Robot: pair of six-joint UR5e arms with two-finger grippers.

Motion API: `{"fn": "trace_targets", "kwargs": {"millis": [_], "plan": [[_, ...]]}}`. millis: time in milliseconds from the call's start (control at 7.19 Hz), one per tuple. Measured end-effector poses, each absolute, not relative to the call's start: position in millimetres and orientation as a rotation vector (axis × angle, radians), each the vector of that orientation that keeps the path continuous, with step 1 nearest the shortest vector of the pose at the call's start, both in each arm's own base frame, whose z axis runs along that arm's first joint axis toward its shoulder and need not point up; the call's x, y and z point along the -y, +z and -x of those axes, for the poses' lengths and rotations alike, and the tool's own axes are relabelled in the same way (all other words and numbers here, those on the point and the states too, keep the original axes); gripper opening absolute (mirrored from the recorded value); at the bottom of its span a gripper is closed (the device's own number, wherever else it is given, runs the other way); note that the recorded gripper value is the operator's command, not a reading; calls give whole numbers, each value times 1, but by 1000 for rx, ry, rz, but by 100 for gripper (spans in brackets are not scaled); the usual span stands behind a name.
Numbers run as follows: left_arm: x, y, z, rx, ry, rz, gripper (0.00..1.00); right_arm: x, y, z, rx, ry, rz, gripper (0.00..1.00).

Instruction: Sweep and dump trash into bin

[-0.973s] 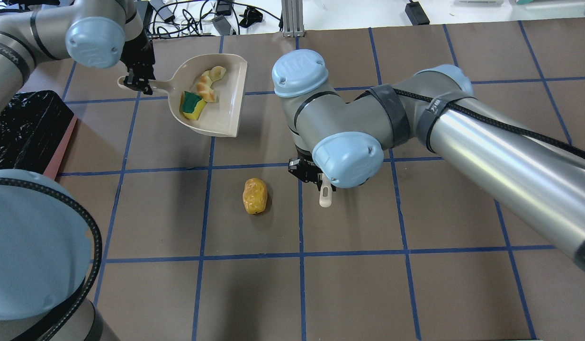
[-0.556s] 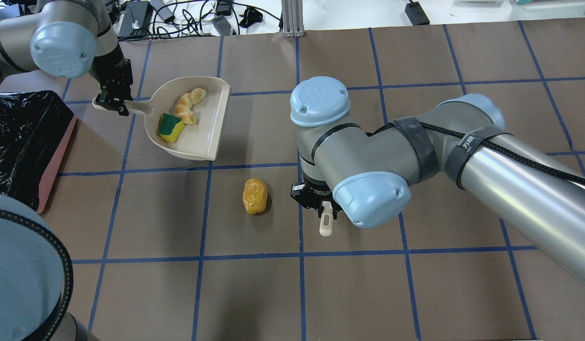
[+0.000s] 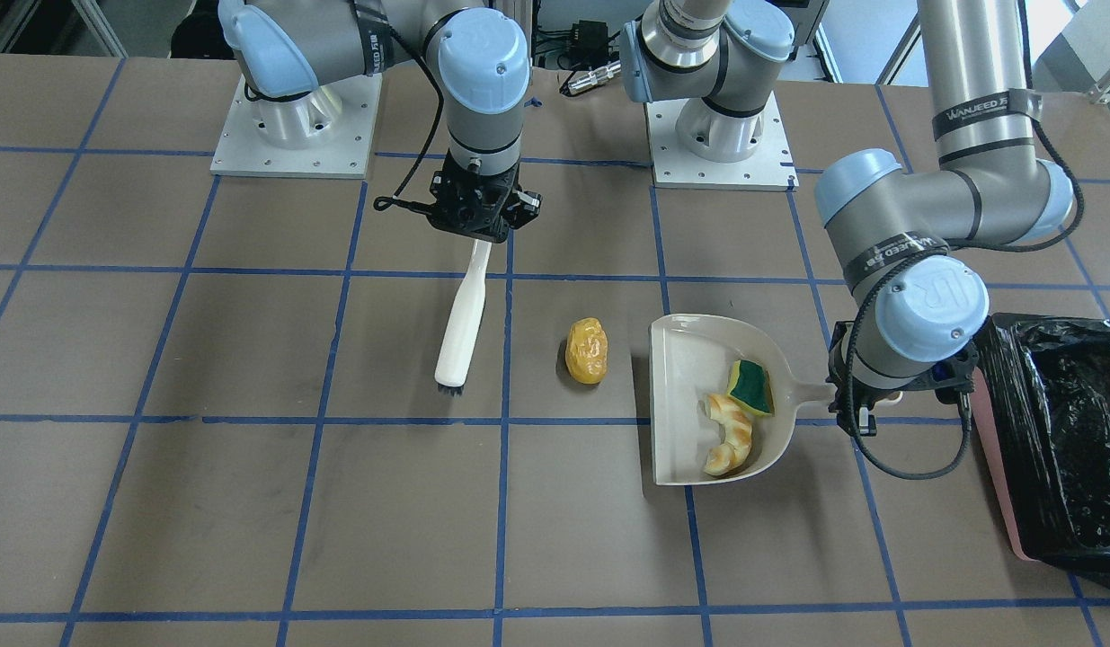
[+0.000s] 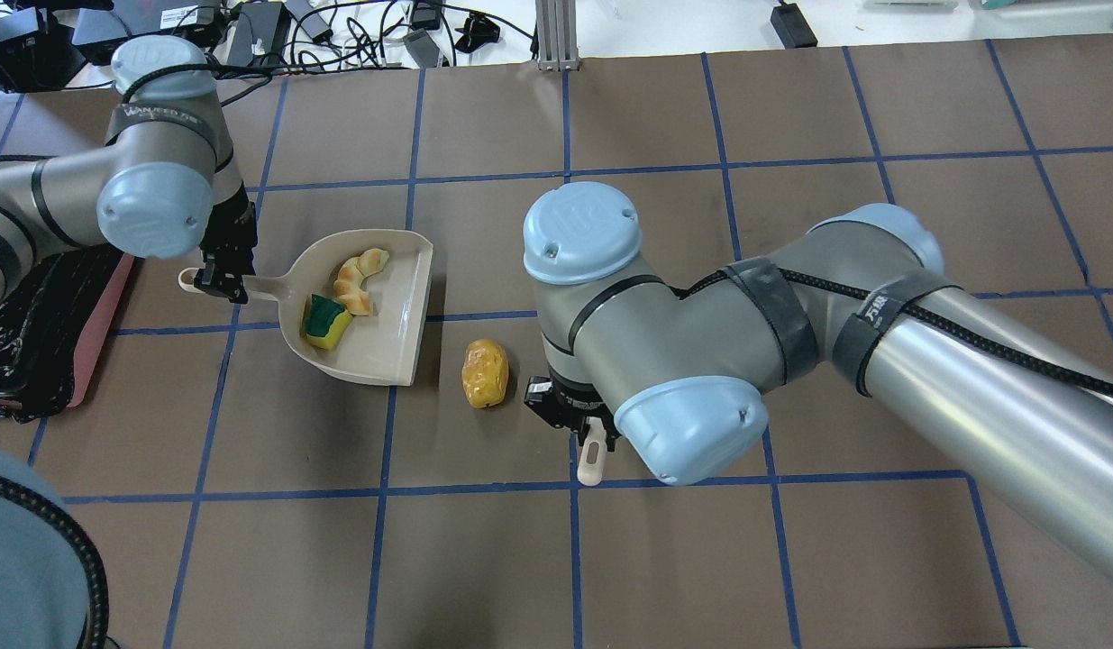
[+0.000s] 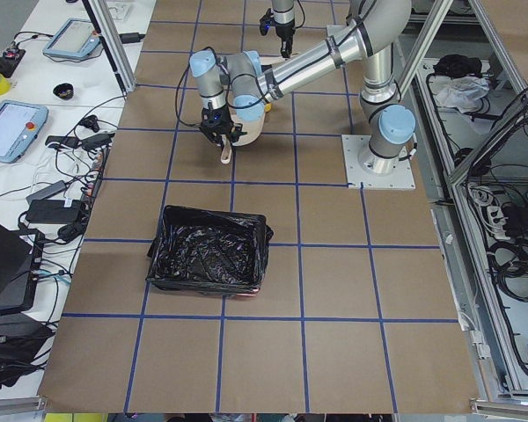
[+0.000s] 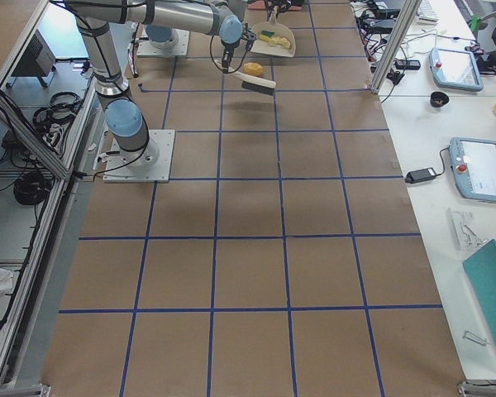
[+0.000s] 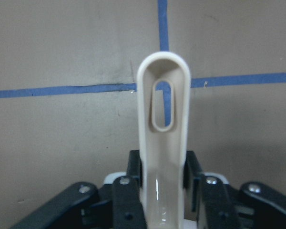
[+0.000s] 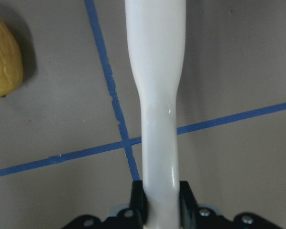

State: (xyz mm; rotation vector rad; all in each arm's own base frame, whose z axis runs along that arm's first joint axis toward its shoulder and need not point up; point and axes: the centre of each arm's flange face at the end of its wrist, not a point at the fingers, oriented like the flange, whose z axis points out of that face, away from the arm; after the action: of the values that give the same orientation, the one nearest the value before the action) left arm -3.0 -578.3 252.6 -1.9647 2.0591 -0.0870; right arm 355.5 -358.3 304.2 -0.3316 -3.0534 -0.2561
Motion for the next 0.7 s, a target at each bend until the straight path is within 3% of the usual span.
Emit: {"fn": "trace_targets", "kwargs": {"millis": [278, 695], "plan": [[546, 236, 15, -1964, -190, 1967, 0, 333, 294, -374, 3049, -266, 328, 0], [520, 259, 50, -1867, -333, 1998, 0, 315, 276, -385, 3093, -268, 343, 1]]}}
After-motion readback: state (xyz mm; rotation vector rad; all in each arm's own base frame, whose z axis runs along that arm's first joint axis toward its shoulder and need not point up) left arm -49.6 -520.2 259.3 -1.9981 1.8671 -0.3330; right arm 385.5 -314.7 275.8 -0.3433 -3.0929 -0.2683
